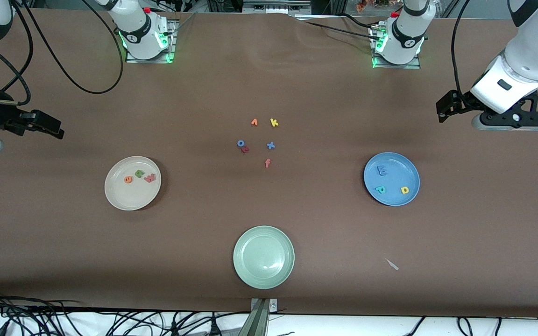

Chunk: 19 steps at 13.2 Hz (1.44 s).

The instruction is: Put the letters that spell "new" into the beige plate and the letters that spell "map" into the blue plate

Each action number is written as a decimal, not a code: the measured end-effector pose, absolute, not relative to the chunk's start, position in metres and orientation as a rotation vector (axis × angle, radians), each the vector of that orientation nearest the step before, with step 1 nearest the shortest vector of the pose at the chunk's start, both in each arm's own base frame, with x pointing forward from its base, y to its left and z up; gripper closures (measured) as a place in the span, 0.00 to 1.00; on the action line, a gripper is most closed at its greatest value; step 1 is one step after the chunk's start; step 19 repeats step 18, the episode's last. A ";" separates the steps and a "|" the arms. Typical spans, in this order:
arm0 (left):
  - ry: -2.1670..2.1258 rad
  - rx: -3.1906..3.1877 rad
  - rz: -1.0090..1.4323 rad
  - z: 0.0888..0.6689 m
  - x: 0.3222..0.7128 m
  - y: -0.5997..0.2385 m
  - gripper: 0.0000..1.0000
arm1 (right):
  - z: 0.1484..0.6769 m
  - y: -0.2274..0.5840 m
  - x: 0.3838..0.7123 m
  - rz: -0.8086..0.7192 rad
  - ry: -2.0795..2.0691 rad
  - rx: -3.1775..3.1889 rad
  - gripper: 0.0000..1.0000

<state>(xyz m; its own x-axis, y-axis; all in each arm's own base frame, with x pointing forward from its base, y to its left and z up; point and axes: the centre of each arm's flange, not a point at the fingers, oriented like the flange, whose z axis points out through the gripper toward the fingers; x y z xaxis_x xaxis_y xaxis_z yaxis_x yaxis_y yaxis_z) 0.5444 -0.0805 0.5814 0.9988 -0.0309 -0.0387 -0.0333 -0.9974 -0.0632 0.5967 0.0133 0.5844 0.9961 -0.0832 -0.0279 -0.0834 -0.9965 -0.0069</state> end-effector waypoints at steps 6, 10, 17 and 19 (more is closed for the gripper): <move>0.070 -3.083 0.049 0.585 0.544 -0.085 0.00 | 0.584 0.009 0.597 0.046 0.144 -3.131 0.00; 0.076 -3.112 0.053 0.586 0.544 -0.088 0.00 | 0.584 0.009 0.597 0.048 0.144 -3.131 0.00; 0.077 -3.112 0.058 0.585 0.544 -0.087 0.00 | 0.584 0.008 0.597 0.048 0.145 -3.131 0.00; 0.078 -3.112 0.058 0.585 0.544 -0.087 0.00 | 0.584 0.009 0.597 0.048 0.145 -3.131 0.00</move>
